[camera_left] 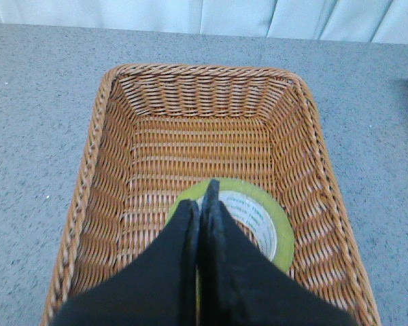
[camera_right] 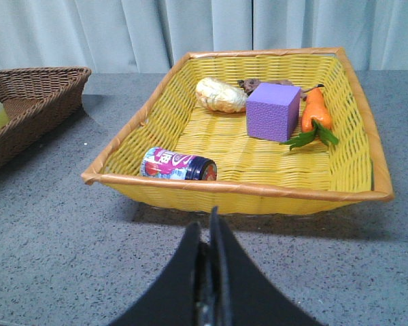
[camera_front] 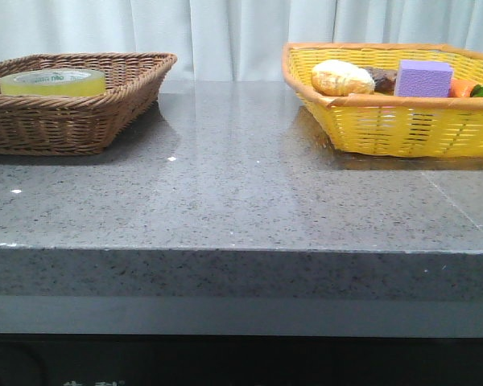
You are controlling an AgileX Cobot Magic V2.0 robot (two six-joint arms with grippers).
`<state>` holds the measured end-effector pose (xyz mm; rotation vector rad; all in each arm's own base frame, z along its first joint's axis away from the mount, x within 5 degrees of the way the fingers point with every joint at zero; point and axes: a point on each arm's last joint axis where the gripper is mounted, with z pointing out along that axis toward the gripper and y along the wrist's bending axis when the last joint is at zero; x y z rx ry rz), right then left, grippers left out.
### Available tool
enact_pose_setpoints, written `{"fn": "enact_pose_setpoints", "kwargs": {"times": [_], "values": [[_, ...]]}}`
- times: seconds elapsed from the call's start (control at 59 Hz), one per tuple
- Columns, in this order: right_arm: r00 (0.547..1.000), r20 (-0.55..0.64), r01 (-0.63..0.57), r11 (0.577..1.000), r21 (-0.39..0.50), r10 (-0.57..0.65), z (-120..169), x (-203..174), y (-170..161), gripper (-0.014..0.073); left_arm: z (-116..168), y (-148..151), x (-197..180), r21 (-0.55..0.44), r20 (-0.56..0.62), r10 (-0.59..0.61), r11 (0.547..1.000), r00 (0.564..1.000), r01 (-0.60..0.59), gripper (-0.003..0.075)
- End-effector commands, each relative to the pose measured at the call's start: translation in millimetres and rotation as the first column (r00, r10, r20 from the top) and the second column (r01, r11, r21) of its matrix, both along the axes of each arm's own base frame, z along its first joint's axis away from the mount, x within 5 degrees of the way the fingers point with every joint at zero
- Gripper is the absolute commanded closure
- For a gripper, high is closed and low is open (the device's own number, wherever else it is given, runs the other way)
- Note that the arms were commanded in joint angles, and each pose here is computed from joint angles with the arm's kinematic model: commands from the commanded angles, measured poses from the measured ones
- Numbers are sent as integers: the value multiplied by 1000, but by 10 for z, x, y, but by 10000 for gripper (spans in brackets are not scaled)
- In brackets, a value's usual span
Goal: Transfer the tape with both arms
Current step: 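Open the left gripper and raise it away from the basket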
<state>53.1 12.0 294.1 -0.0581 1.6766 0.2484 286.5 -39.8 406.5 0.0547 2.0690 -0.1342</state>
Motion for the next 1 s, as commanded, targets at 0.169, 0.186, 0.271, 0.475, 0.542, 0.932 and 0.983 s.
{"fn": "enact_pose_setpoints", "kwargs": {"times": [0.169, 0.186, 0.271, 0.475, 0.542, 0.932, 0.983], "values": [[994, 108, 12, 1000, 15, -14, 161, -1, -10, 664, 76, 109, -888, -37, 245, -3, 999, 970, 13, 740], [994, 108, 12, 1000, 15, -14, 161, -1, -10, 664, 56, 119, -958, -38, 250, -3, 999, 968, 13, 740], [994, 108, 12, 1000, 15, -14, 161, -1, -10, 664, -48, 161, -1248, -41, 272, -2, 999, 962, 14, 740], [994, 108, 12, 1000, 15, -14, 161, -1, -10, 664, -379, 254, -1880, -51, 341, 1, 999, 940, 17, 740], [994, 108, 12, 1000, 15, -14, 161, -1, -10, 664, -493, 278, -2042, -54, 366, 3, 998, 930, 19, 740], [994, 108, 12, 1000, 15, -14, 161, -1, -10, 664, -739, 334, -2425, -67, 461, 9, 997, 888, 25, 740], [994, 108, 12, 1000, 15, -14, 161, -1, -10, 664, -739, 334, -2425, -67, 461, 9, 997, 888, 25, 740]]}}
